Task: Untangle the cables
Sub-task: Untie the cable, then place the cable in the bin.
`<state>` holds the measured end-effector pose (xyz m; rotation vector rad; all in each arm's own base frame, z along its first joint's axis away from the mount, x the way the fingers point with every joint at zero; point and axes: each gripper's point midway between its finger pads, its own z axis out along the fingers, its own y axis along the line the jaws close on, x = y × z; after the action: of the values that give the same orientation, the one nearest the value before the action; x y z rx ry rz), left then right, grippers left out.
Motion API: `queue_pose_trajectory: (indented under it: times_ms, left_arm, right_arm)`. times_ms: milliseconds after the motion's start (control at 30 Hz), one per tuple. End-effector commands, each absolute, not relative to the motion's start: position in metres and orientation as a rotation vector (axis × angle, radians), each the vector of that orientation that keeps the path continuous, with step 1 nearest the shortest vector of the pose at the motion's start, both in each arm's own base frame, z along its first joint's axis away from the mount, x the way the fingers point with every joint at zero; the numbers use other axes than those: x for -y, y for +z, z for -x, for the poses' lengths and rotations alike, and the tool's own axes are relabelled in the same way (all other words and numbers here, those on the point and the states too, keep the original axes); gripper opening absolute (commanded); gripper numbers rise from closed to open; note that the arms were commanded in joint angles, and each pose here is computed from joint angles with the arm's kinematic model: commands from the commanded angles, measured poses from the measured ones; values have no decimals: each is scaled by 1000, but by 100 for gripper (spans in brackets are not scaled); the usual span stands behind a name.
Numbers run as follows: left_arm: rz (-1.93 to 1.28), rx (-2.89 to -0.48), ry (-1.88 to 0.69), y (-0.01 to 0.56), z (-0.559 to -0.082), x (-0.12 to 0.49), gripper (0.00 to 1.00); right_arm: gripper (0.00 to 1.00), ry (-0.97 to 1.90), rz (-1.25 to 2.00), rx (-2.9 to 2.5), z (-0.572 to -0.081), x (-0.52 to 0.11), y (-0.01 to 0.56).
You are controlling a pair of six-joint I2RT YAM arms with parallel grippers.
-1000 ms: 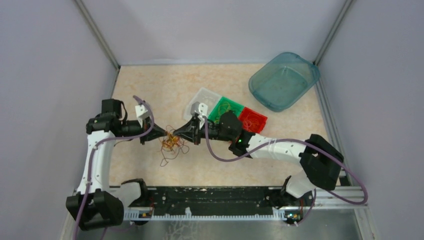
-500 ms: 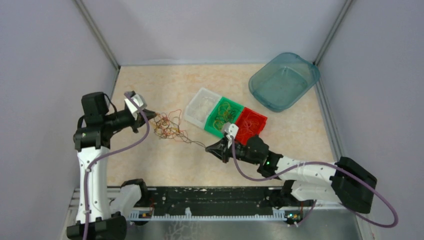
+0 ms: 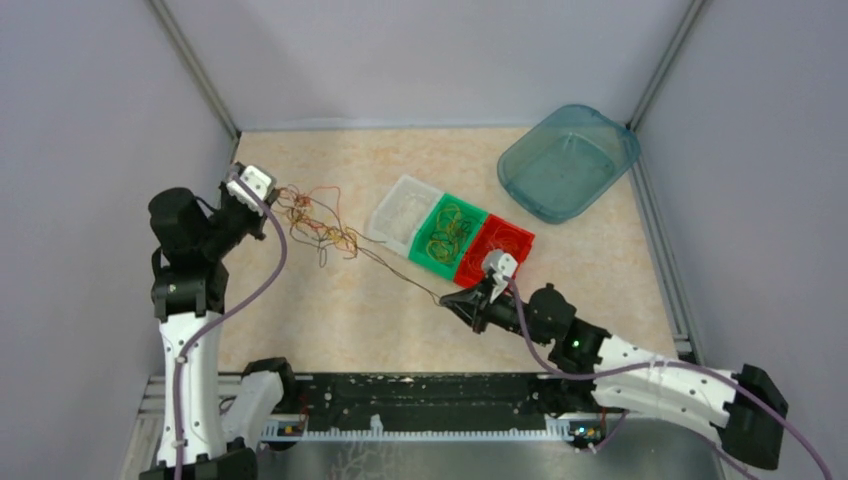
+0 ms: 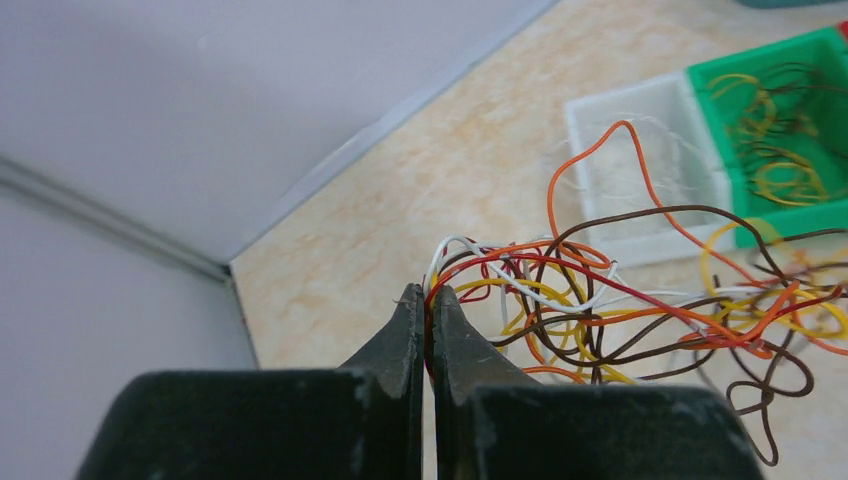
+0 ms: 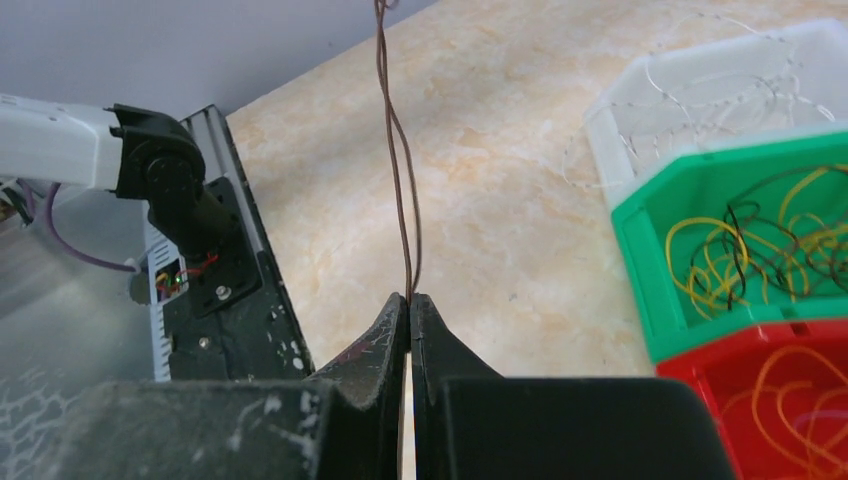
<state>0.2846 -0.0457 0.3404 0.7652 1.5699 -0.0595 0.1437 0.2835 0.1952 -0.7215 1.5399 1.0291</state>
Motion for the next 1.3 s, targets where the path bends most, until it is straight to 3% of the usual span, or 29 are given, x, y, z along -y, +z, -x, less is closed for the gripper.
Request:
queue_pose_trajectory:
  times_ms: [0,200,300,533,733,900,1267]
  left_arm:
    - [-503,-1531,322,368,-315,-22,0]
    - [-481,-1496,687,365,-333,-75,0]
    - [-489,-1542,688,348,-336,-84,0]
    - [-512,-1605,830,308,-341,-118,0]
    - [-493,-1714,787,265,-341,-138,0]
    - [-537,-1769,650,248,-343,-121,0]
    - [-751,-1733,-222,260,-309,13,0]
  right_arm:
    - [0,981,574,-1650,-146,-252,178]
    - [0,838,368,-1673,-162,-208,199]
    - [0,765,250,-1646,-171,-183,221]
    - [0,590,56,-1418,-180,-111,329]
    - [0,555,-40,-1203,-165,-61,424]
    - [0,549,-5,-1135,-161,-60,458]
    - [0,549,126,-1126,-184,-122,487]
